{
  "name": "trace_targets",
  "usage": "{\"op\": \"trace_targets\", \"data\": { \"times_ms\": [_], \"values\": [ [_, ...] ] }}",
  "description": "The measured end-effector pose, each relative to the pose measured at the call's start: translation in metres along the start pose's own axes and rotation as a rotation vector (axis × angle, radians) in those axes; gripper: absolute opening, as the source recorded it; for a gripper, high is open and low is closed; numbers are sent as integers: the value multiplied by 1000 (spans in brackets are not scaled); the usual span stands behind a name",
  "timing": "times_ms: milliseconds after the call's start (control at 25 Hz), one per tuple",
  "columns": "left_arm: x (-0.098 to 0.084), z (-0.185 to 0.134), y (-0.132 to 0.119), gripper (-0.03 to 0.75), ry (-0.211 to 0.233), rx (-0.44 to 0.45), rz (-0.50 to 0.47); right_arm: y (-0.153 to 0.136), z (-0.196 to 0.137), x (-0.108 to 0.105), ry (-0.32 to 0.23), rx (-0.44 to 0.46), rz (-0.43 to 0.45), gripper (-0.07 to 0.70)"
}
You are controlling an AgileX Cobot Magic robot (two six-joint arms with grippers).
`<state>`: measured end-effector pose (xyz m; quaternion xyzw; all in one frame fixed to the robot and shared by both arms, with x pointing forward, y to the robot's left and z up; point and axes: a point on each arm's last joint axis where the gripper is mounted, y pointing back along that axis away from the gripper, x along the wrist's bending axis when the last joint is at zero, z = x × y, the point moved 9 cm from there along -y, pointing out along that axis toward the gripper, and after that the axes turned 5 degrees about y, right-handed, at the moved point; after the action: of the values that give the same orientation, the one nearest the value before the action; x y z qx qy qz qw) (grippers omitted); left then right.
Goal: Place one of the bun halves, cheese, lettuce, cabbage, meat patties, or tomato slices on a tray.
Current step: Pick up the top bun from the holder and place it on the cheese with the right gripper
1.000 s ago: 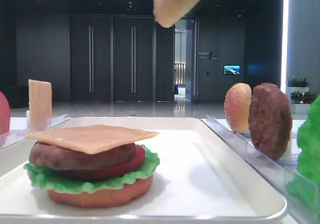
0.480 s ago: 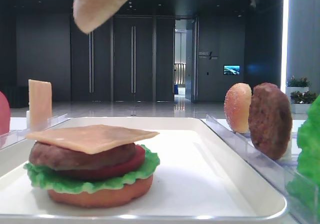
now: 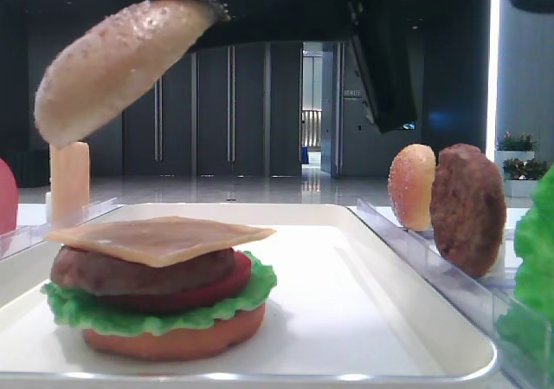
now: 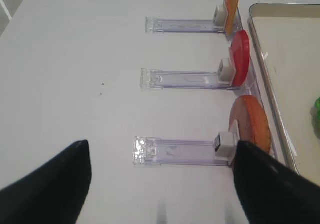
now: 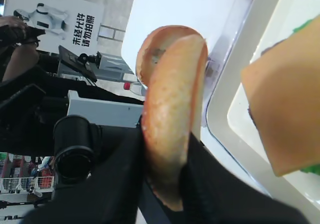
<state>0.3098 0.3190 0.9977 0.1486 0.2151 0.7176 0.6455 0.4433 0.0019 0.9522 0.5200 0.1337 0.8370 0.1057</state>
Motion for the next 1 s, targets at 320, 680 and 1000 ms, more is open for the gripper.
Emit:
{"op": "trace_targets", "data": {
  "times_ms": [320, 680, 1000],
  "values": [
    [0, 0, 0, 692, 0, 0, 0, -7, -6, -13, -1, 28, -8, 162],
    [0, 0, 0, 692, 0, 0, 0, -10, -2, -15, 75, 24, -11, 162],
    [0, 0, 0, 692, 0, 0, 0, -21, 5, -20, 65, 40, 16, 162]
  ]
}}
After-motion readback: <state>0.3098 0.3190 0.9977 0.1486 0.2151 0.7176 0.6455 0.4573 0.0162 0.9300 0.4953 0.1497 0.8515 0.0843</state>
